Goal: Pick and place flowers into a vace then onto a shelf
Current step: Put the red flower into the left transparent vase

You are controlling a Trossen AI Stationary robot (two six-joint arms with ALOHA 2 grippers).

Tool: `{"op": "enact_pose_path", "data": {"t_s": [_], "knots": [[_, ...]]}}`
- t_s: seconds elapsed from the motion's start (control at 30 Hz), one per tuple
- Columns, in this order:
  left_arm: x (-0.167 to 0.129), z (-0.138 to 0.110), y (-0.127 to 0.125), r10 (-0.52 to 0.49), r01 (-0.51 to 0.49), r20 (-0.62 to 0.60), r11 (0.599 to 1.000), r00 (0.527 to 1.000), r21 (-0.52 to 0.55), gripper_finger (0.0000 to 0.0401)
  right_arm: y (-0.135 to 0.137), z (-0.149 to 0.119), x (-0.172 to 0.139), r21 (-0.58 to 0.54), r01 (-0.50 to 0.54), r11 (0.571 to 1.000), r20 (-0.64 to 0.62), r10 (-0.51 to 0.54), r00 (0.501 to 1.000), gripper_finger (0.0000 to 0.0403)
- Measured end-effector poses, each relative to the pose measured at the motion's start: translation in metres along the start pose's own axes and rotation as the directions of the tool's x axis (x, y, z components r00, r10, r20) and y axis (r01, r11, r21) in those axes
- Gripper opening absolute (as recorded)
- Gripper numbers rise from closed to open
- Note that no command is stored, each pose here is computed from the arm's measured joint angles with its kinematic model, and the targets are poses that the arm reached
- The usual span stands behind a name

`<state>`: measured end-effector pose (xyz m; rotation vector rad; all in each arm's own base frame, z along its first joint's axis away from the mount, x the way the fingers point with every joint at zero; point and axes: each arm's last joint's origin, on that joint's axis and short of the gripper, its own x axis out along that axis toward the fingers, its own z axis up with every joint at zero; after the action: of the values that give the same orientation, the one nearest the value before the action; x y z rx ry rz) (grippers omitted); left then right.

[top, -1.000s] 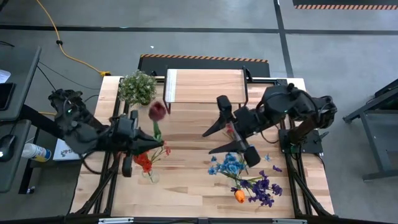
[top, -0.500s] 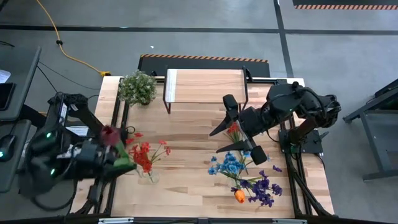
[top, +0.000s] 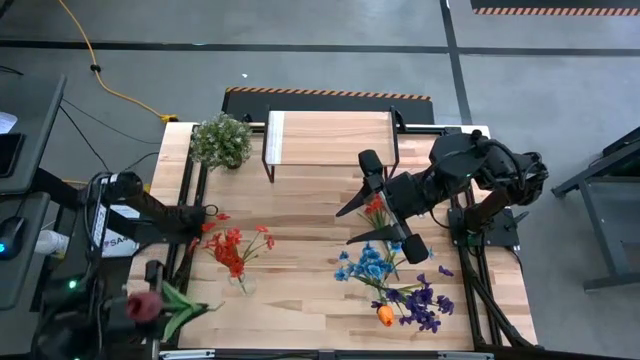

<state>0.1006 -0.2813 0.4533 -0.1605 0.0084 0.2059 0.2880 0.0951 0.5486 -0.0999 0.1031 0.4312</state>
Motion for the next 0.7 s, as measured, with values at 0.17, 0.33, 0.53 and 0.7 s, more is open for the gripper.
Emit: {"op": "enact_pose_path", "data": {"t_s": [0.17,0.33,0.53,0.7], "knots": [[0.001,-0.020,-0.012,0.016,-0.016,0.007,0.998,1.000,0.057,0.0028,0.000,0.001,0.000,0.001,0.001,1.000,0.006,-0.001,1.000,0.0201],[0.003,-0.044,-0.015,0.024,-0.024,0.005,0.994,1.000,0.105,0.0028,0.000,0.001,0.000,0.001,0.001,1.000,0.010,-0.001,1.000,0.0200],[0.003,-0.064,-0.012,0.033,-0.033,0.007,0.991,0.999,0.132,0.0028,0.000,0.001,0.000,0.001,0.001,1.000,0.010,-0.001,1.000,0.0200],[0.004,-0.074,-0.003,0.038,-0.030,-0.045,0.987,0.998,0.159,0.0028,0.000,0.003,0.000,-0.001,0.002,1.000,0.029,-0.002,1.000,0.0201]]}}
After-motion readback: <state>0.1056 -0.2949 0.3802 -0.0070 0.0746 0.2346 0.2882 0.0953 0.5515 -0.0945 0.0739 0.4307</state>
